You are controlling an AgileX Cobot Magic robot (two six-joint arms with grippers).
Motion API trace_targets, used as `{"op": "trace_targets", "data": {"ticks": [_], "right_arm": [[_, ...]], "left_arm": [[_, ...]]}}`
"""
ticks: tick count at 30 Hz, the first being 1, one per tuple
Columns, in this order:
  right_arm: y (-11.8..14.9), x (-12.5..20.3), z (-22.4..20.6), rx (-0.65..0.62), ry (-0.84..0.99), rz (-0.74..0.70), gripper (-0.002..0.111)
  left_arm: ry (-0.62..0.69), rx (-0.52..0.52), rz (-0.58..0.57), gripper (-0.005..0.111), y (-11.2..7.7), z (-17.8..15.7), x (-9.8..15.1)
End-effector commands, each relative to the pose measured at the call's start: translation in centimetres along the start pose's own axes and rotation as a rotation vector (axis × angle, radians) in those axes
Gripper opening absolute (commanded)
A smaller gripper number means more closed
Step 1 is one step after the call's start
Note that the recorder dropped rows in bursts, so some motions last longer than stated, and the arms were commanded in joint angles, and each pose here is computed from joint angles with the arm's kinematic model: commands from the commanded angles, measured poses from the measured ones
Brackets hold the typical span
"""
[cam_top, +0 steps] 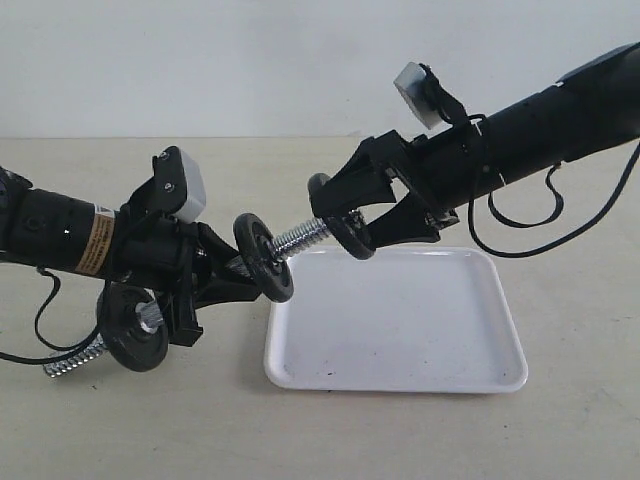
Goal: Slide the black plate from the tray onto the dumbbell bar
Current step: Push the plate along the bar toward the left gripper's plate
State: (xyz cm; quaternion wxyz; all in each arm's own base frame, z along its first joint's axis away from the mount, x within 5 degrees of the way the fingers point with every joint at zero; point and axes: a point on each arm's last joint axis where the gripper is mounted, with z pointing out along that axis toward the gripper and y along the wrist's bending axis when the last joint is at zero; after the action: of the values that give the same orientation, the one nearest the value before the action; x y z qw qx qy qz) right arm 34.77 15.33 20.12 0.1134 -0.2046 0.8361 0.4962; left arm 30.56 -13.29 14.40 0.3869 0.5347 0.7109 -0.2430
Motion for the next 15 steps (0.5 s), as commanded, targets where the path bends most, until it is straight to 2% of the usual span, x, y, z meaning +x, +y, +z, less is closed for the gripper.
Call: {"op": "trace_targets", "data": {"ticks": [1,8,9,12,14,15], "right_arm": [[2.14,-0.27,0.22,-0.115,-0.01,-0.022,0.0],[2.21,-0.27,0.29,-0.117,-0.012,-0.07,0.0],[2.24,-0.31,0.29,-0.119,-0.017,-0.078,0.004],[2.24,-0.31,0.29,-0.119,-0.018,-0.097,0.039],[2.24,-0.31,0.29,-0.119,-0.018,-0.095,0.071],[2.24,-0.31,0.29,-0.119,-0.018,-0.095,0.082]], "left_arm": [[-0.211,0.034,-0.039,0.004,0.0,-0.59,-2.97],[-0.23,0.032,-0.034,0.004,0.01,-0.63,-3.13],[-0.241,0.041,-0.03,0.004,-0.07,-0.65,-3.23],[-0.268,0.053,-0.016,0.004,-0.19,-0.72,-3.47],[-0.272,0.048,-0.022,0.004,-0.15,-0.73,-3.51],[-0.273,0.047,-0.019,0.004,-0.14,-0.73,-3.52]]}}
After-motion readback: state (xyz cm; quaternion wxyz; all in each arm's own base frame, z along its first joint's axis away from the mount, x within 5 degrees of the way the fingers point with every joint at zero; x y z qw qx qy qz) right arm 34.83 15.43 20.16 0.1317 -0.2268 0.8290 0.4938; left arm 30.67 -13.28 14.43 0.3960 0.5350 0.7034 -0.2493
